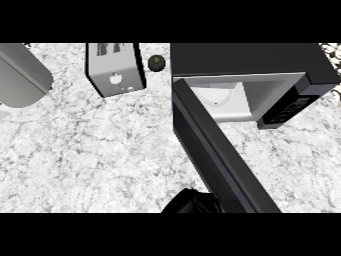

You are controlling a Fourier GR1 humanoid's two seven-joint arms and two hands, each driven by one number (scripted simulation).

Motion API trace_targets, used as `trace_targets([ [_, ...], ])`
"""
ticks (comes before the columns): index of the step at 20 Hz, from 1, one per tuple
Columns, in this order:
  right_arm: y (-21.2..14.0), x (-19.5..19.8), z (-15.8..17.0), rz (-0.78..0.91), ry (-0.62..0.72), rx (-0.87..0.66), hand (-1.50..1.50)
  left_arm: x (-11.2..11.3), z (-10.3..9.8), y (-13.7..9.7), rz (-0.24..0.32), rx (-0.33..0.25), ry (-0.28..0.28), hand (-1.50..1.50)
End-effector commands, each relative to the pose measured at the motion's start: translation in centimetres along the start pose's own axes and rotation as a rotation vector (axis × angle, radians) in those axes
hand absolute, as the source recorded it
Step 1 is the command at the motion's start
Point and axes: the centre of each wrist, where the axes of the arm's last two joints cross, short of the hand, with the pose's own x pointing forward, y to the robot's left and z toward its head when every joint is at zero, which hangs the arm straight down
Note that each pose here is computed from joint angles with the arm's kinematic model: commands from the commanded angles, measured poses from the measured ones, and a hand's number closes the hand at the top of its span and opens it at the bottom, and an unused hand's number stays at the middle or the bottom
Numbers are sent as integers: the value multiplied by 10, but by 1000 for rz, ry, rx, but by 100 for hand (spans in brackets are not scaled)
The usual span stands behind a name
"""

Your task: Pick up the milk, place it into the microwave and close the microwave

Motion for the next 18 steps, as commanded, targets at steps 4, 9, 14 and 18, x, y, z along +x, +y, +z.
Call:
trace_targets([
  [4, 7, 33, -17, -80, -75, 134, -150, 8, -34, -7, -54, -17, 7, 150],
  [9, 15, 44, -32, -117, -97, 200, -150, 19, -60, 14, -49, 30, -10, 150],
  [14, 17, 62, -45, -83, -105, 248, -150, 22, -74, 26, -72, 138, -6, 150],
  [18, 18, 70, -54, -90, -151, 255, -150, 43, -84, 43, 44, 306, -149, -150],
])
